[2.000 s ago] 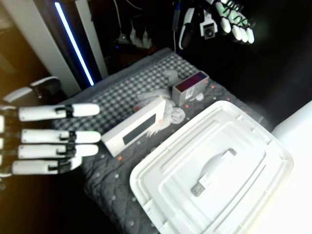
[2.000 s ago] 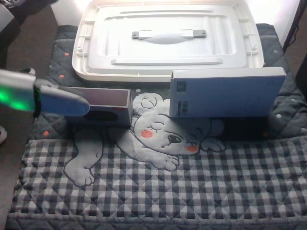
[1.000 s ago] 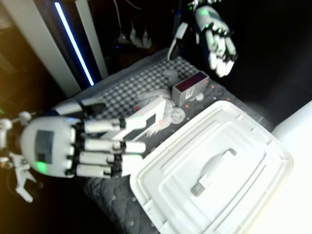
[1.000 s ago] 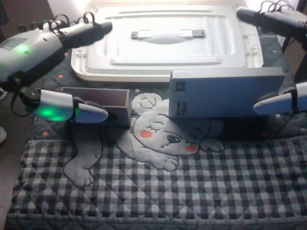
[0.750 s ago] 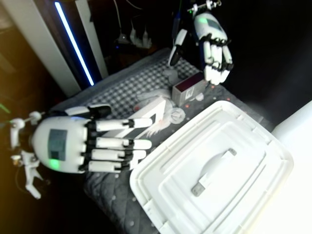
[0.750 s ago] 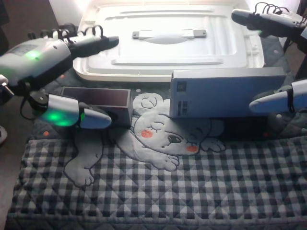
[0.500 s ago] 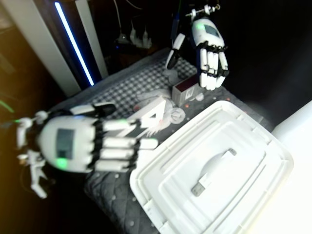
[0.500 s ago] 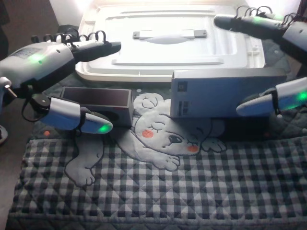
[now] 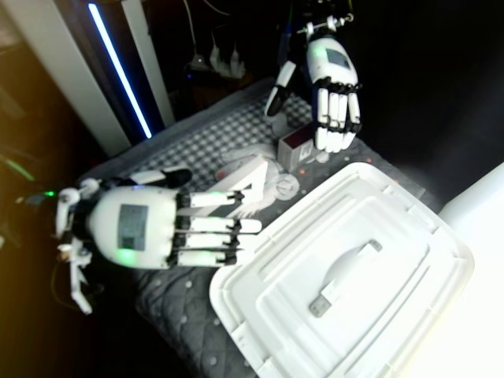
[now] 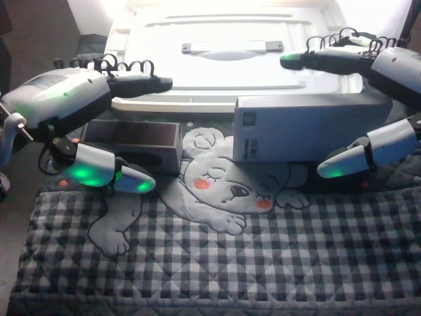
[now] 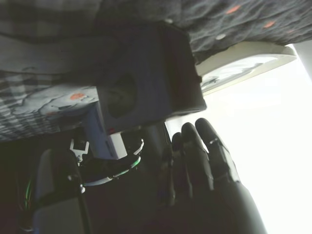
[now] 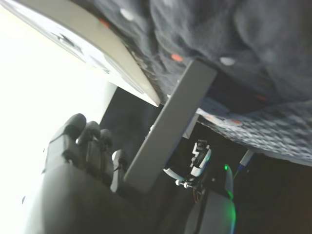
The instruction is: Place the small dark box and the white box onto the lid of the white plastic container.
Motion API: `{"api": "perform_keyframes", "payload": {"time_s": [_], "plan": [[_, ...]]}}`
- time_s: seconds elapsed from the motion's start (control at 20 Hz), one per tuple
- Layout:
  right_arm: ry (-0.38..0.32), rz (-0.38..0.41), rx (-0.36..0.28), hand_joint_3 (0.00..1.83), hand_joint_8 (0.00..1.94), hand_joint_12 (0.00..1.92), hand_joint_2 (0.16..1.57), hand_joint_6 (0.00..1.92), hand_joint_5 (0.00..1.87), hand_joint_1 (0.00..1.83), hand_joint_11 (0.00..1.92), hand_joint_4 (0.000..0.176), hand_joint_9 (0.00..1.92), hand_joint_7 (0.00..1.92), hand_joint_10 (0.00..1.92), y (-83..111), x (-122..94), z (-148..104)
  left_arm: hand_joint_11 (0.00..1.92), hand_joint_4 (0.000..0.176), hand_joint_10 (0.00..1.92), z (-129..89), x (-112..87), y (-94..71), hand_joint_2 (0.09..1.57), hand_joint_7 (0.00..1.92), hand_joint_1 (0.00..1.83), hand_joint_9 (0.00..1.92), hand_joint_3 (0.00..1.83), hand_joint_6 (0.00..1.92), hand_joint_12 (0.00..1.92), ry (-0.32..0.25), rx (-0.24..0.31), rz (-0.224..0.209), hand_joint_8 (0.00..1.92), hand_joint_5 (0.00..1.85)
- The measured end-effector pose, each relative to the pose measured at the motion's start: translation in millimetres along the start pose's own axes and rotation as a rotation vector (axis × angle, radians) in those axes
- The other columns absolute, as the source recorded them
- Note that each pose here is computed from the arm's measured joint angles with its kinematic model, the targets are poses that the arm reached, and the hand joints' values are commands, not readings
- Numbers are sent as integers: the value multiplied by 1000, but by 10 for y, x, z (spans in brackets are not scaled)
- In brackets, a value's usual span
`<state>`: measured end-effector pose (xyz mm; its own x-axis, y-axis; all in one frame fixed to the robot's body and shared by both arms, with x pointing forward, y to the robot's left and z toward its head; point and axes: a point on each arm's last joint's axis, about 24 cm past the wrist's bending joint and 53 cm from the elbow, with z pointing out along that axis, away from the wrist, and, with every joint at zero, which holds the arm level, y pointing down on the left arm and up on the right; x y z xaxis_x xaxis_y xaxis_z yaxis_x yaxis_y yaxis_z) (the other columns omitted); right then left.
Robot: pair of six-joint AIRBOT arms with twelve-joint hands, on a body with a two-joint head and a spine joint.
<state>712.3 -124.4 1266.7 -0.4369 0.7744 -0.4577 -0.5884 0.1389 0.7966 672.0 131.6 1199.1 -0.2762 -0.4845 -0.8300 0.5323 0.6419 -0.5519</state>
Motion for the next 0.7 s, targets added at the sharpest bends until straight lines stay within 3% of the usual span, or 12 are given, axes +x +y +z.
{"api": "perform_keyframes", "payload": {"time_s": [0.05,0.1,0.15,0.2,0.25,0.3,0.35,0.4,0.45,0.5,0.65,0.7], "plan": [[1,0,0,8,26,1097,710,48,654,991,82,0,618,696,50,0,2,0,501,0,43,0,-7,-8,960,833,1240,871,2,24,716,-3,3,-1,21,686],[-1,2,1,9,29,1140,771,49,802,1059,313,0,818,840,82,-2,-3,0,674,0,723,0,-17,-13,1030,1144,1366,1062,13,790,905,-7,6,-3,453,846],[-1,2,1,3,17,1193,813,26,881,1114,462,0,960,943,84,-2,-3,0,719,0,987,0,-26,-22,1075,1131,1385,1038,0,950,1046,-11,9,-5,710,848],[-1,2,1,7,37,1435,852,34,973,1167,92,0,1070,1084,103,-1,-1,0,764,0,1002,-2,-48,-34,1063,1157,1395,1059,0,898,1130,-21,15,-11,721,918],[3,0,0,0,95,765,995,677,993,1270,18,0,1074,1416,82,0,6,0,768,0,1056,-3,-70,-50,1076,1119,1392,1016,1,911,1163,-30,22,-16,785,916],[6,-1,0,10,98,322,1003,774,1024,1294,3,0,1077,1491,65,-1,13,0,739,0,1093,-4,-74,-59,1078,1115,1391,983,0,870,1205,-32,26,-16,819,938],[7,-3,0,15,320,1191,986,550,1169,1290,0,0,1170,1412,85,1,16,0,736,0,1106,-3,-71,-56,1075,1122,1393,970,0,835,1239,-30,24,-16,822,964],[4,0,-1,6,387,1441,979,340,1292,1291,271,0,1278,1383,136,2,9,0,762,0,1070,-3,-70,-57,1065,1145,1395,989,0,807,1225,-30,25,-15,781,992],[3,0,-1,0,493,1478,980,168,1369,1296,362,0,1332,1346,194,2,7,0,794,0,1067,-3,-70,-56,1063,1146,1396,998,0,784,1230,-30,24,-13,786,996],[-1,8,-3,1,294,1367,983,41,1385,1391,642,0,1208,1380,844,8,-3,0,819,0,1068,-3,-70,-54,1063,1146,1397,1004,0,774,1235,-30,24,-13,789,993],[-1,11,-7,0,592,1582,992,76,1394,1321,194,0,1053,1306,1026,16,-2,0,749,0,1057,-7,-66,-49,1043,1200,1403,1033,1,662,1336,-30,23,-13,718,1054],[-1,9,-6,0,649,1608,990,53,1405,1306,462,0,1106,1290,969,14,-2,0,739,0,1048,-6,-66,-52,1045,1197,1403,1032,0,695,1307,-30,24,-13,724,1040]]}}
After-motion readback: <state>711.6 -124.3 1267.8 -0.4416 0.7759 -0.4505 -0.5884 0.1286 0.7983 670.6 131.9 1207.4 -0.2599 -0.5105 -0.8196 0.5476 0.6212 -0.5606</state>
